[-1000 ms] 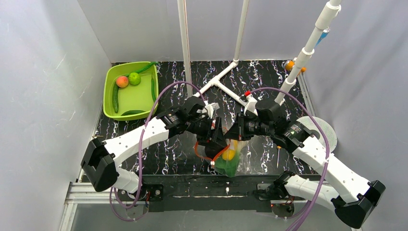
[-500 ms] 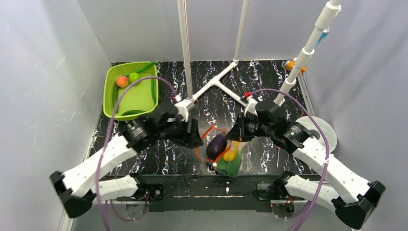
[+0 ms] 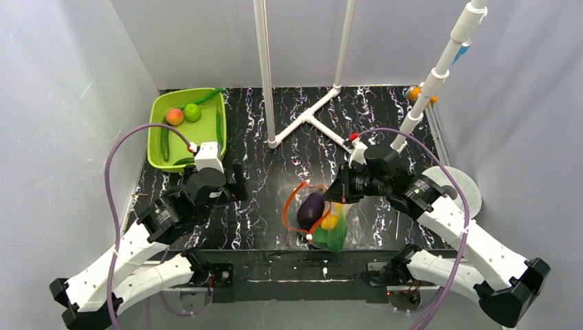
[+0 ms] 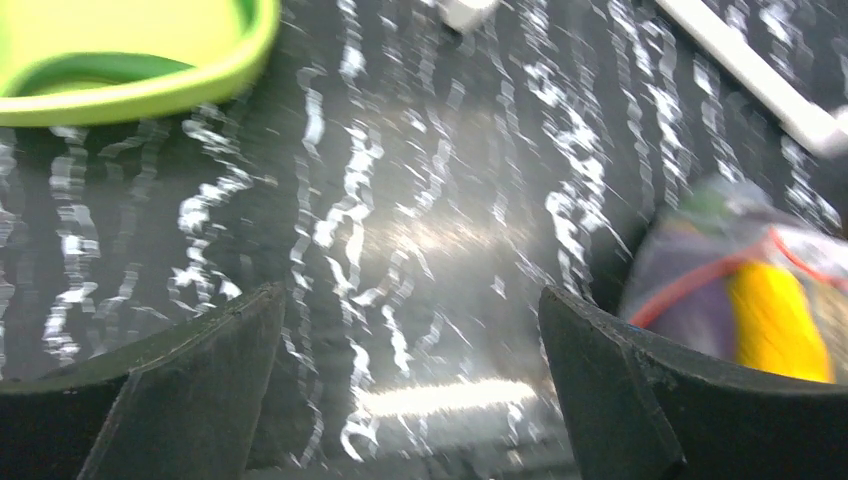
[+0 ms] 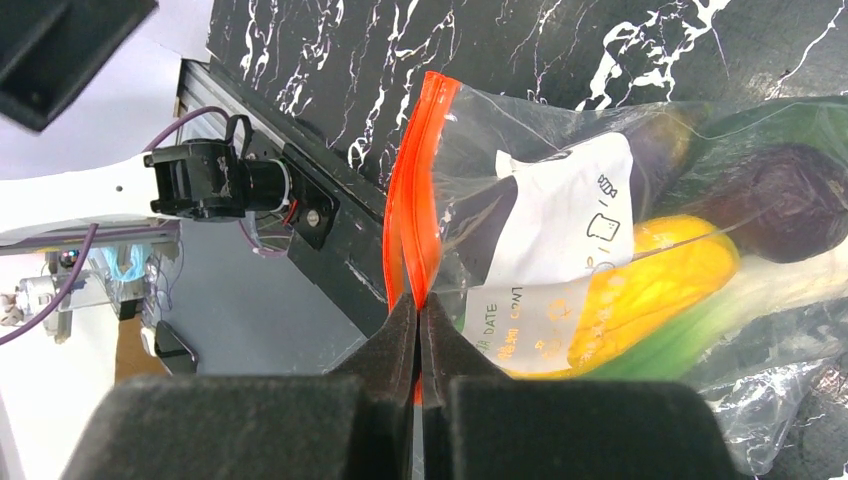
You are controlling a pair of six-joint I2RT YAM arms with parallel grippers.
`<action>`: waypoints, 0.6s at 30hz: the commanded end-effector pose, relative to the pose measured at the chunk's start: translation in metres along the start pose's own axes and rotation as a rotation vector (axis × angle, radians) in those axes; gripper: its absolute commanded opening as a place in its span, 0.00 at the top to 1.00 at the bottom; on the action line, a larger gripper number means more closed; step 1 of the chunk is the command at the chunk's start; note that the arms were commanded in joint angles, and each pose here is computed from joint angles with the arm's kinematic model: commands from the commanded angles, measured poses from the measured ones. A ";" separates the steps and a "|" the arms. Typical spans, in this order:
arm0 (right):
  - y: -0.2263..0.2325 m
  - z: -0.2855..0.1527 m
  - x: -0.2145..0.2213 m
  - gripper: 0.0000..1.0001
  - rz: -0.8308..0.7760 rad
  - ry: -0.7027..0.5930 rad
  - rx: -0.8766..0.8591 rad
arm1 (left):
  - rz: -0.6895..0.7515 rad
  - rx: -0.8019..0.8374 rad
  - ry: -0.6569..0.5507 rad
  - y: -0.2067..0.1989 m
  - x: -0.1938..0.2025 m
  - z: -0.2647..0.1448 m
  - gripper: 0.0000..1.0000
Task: Place the food in the zip-top bag and seal the zipper
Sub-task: Pick up the fake vegetable from the bin.
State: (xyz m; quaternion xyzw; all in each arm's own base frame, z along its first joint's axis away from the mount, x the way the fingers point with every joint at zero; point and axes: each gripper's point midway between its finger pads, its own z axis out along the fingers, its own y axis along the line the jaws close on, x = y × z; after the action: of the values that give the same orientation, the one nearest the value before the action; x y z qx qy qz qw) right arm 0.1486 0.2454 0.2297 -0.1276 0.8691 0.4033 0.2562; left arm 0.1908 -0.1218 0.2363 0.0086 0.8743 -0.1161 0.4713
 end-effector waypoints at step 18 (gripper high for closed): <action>0.002 0.009 -0.003 0.99 -0.067 0.069 0.005 | -0.194 -0.588 -0.379 0.148 -0.116 0.134 0.02</action>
State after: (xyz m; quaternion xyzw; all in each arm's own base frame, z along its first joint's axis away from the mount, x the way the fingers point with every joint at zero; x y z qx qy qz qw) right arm 0.1510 0.2486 0.2109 -0.1474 0.8859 0.3779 0.2249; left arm 0.3377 0.0021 0.2197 -0.2001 0.7859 0.1337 0.5696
